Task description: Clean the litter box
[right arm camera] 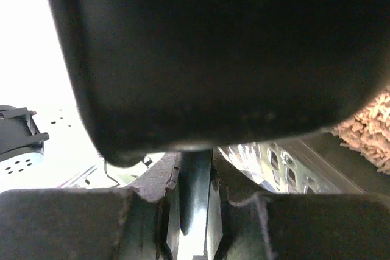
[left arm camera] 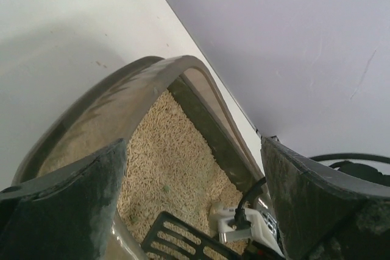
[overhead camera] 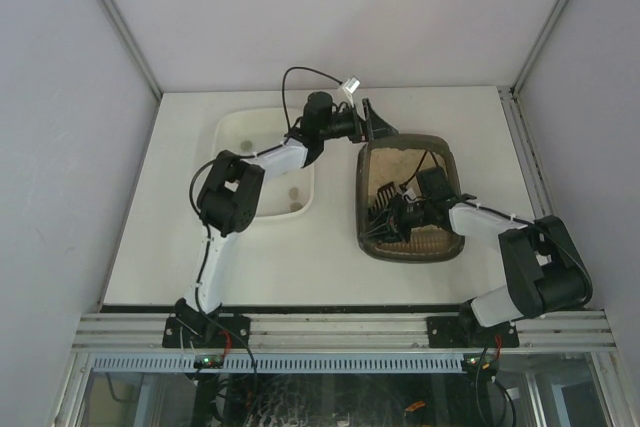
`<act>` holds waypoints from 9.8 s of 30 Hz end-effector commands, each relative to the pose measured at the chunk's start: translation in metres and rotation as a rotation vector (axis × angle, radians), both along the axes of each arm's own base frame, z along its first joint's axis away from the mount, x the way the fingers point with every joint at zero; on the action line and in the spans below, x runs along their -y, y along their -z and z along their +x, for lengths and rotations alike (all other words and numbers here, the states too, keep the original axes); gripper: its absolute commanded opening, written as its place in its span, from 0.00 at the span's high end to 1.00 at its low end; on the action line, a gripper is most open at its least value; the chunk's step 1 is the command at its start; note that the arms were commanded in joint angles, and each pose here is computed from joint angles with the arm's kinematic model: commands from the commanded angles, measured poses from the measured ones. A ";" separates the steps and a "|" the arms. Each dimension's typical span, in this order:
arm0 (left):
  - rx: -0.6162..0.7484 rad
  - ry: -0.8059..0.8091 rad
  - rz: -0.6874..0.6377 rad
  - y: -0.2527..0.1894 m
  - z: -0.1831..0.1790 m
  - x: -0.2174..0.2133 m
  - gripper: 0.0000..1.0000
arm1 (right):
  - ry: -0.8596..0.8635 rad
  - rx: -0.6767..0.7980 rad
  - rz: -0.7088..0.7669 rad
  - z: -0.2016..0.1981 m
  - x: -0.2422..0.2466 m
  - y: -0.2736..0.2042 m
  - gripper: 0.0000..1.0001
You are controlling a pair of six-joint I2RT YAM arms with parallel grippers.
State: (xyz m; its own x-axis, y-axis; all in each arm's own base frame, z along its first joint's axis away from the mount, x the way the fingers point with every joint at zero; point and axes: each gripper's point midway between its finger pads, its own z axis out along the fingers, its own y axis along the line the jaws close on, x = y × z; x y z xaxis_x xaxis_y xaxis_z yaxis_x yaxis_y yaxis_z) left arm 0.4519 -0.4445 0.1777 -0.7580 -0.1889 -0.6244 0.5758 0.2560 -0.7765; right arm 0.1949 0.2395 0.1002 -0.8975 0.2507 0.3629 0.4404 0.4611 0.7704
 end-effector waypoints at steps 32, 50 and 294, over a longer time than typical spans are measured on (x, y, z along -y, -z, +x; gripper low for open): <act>0.190 -0.331 0.337 -0.060 0.026 -0.147 0.00 | 0.214 0.679 0.334 -0.018 0.061 -0.058 1.00; 0.101 -0.475 0.624 -0.051 -0.016 -0.240 0.00 | 0.273 0.701 0.228 -0.012 0.074 -0.060 1.00; 2.122 0.568 0.251 -0.147 -0.145 0.060 0.00 | 0.522 0.860 -0.631 -0.085 0.197 -0.158 1.00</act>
State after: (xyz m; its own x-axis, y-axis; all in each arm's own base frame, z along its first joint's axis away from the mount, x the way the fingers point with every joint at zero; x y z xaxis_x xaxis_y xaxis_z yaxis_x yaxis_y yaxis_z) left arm 0.2799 -0.5553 0.2378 0.9175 -0.2144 -0.3351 0.2383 -0.3781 0.8946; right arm 0.0992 0.0097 0.2478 -0.4285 0.6879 -0.5859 0.2497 0.7133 0.6548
